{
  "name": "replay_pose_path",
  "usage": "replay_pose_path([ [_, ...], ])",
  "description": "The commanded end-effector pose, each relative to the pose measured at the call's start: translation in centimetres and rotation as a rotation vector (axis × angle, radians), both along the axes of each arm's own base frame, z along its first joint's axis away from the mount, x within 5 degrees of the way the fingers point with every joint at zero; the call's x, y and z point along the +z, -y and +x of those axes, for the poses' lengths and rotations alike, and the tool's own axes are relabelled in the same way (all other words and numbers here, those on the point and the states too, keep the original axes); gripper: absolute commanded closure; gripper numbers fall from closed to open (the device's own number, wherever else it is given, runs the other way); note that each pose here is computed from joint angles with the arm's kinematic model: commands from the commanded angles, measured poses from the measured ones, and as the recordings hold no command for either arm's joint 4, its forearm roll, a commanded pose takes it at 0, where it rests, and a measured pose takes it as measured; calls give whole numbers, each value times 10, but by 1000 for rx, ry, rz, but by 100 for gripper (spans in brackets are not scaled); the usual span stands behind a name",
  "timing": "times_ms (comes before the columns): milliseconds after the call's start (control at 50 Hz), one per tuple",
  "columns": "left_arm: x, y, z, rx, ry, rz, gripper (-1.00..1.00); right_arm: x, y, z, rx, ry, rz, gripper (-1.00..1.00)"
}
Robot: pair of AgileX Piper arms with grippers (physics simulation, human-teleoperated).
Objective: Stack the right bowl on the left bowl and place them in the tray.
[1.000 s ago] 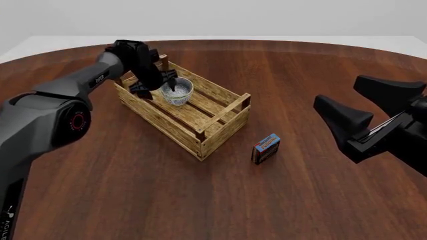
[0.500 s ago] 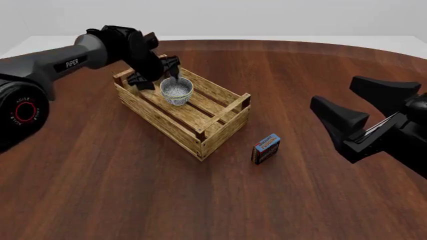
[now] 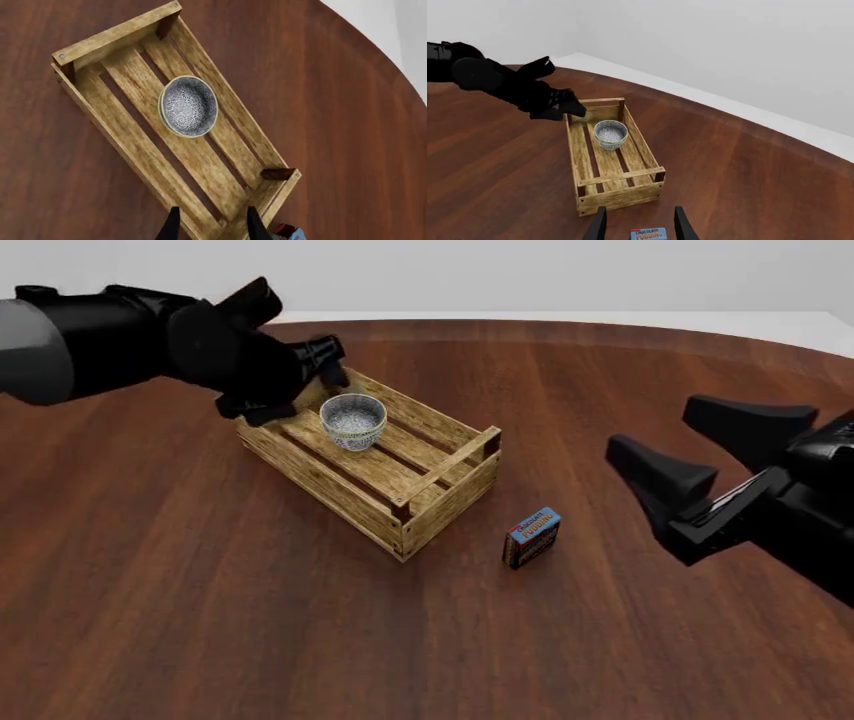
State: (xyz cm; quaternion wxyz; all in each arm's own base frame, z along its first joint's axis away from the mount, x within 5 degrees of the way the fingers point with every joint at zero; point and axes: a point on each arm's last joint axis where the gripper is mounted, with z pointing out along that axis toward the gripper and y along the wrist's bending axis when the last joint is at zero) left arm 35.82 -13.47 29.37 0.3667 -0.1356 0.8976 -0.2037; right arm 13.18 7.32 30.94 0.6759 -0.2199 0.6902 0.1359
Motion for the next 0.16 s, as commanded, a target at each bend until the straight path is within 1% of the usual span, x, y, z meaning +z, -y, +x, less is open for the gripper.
replay_pose_path([
  [20, -13, -23, -42, -20, 37, 34, -100, -4, -3, 4, 7, -10, 1, -100],
  [80, -10, -24, -50, -24, 47, 31, -100, -4, -4, 5, 5, -12, 0, -100],
  [100, -8, -25, -59, -27, 61, 22, -100, -5, -5, 7, 5, -14, -1, -100],
  [160, -4, -28, -67, -28, 73, 20, -100, -6, -5, 8, 3, -17, -2, -100],
])
